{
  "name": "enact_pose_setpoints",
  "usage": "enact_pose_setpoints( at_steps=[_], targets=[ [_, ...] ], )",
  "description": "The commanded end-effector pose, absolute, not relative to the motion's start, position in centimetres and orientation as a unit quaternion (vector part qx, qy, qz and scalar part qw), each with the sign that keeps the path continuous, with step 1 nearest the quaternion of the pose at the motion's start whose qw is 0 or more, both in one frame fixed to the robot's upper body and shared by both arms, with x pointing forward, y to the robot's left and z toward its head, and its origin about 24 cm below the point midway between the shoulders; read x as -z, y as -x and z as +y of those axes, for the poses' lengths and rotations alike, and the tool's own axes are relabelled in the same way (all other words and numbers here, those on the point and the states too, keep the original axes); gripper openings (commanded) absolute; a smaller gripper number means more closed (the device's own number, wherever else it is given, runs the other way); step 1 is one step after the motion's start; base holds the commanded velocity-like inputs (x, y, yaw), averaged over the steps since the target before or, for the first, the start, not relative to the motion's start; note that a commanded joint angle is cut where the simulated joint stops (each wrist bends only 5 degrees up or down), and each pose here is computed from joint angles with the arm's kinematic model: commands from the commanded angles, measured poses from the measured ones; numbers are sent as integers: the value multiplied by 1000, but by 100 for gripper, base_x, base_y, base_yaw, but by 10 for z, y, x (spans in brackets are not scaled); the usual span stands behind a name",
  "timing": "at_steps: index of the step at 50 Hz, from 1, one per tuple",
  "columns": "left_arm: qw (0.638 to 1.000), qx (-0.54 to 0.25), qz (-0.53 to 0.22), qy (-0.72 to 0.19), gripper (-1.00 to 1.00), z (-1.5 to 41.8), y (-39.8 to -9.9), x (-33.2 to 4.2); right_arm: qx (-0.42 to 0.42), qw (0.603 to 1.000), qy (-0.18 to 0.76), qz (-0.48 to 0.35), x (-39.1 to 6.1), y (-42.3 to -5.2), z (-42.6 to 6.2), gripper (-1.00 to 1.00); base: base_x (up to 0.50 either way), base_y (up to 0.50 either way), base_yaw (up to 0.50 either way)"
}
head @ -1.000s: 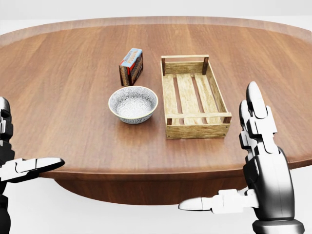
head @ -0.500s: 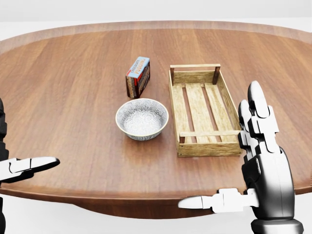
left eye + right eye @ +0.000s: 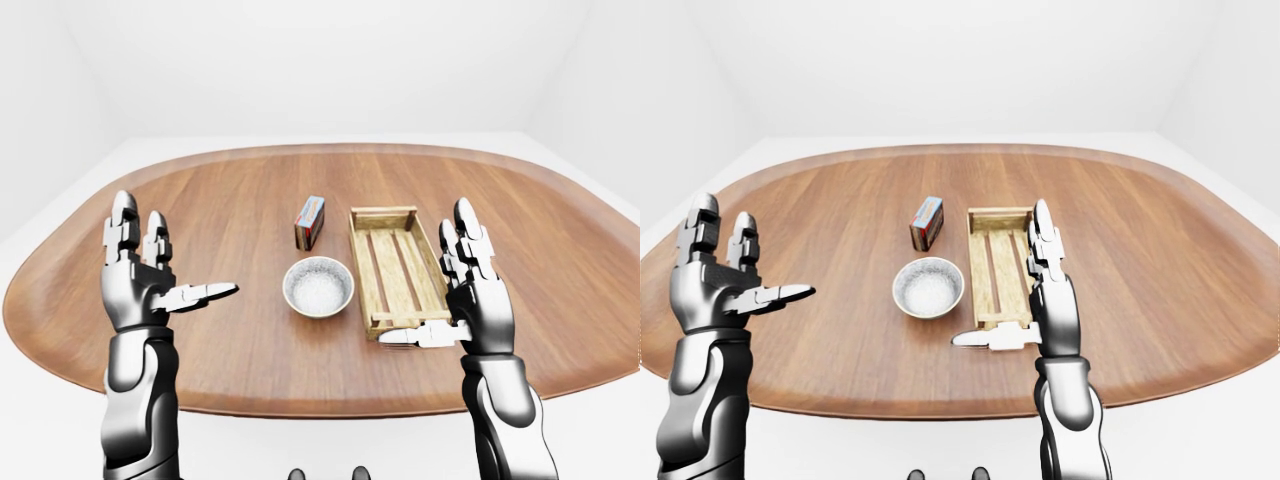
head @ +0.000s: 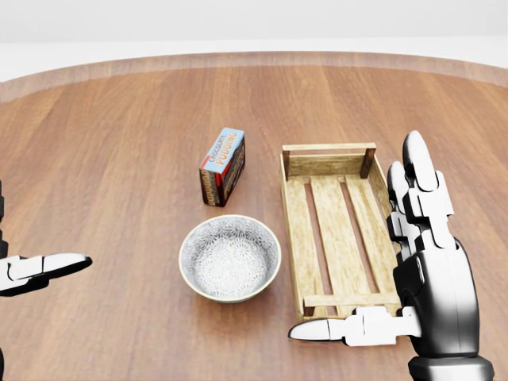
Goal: Pick up the bowl on the left and put it in the tray.
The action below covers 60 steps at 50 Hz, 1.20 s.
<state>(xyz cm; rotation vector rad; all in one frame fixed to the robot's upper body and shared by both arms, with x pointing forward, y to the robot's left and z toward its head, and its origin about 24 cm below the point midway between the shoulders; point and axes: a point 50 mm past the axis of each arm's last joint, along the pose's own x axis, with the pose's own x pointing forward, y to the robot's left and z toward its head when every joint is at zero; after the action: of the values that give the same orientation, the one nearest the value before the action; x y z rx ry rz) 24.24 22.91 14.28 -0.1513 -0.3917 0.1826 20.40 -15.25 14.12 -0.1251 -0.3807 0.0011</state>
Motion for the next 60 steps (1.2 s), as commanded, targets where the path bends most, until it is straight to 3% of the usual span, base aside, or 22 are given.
enact_pose_setpoints(
  at_steps=[1,24,36,41,42,45,49,50,60],
  targets=[
    [971,-93,-204,77,100,232,-241,-147,-2,980,63,-189,-141,-204,-152,100,50,0,0],
    [972,-90,-203,79,100,230,-241,-147,-4,980,62,-191,-142,-202,-150,100,50,0,0],
    [971,-90,-205,78,100,230,-239,-147,-25,973,80,-215,-153,-194,-143,100,1,0,0],
    [971,-90,-207,78,100,229,-239,-148,-54,947,142,-284,-182,-187,-133,100,0,0,0],
    [971,-89,-208,79,100,229,-238,-149,-92,926,190,-312,-190,-185,-116,100,0,0,0],
    [971,-89,-209,78,100,229,-238,-149,-116,923,196,-310,-190,-185,-110,100,0,0,0],
    [970,-90,-212,79,100,230,-237,-150,-138,919,223,-294,-183,-187,-99,100,0,0,0],
    [968,-93,-217,80,100,232,-237,-152,-288,872,320,-232,-142,-185,-52,100,0,0,0],
    [968,-94,-218,81,100,232,-237,-153,-288,861,381,-177,-129,-192,-50,100,0,0,0]
  ],
)
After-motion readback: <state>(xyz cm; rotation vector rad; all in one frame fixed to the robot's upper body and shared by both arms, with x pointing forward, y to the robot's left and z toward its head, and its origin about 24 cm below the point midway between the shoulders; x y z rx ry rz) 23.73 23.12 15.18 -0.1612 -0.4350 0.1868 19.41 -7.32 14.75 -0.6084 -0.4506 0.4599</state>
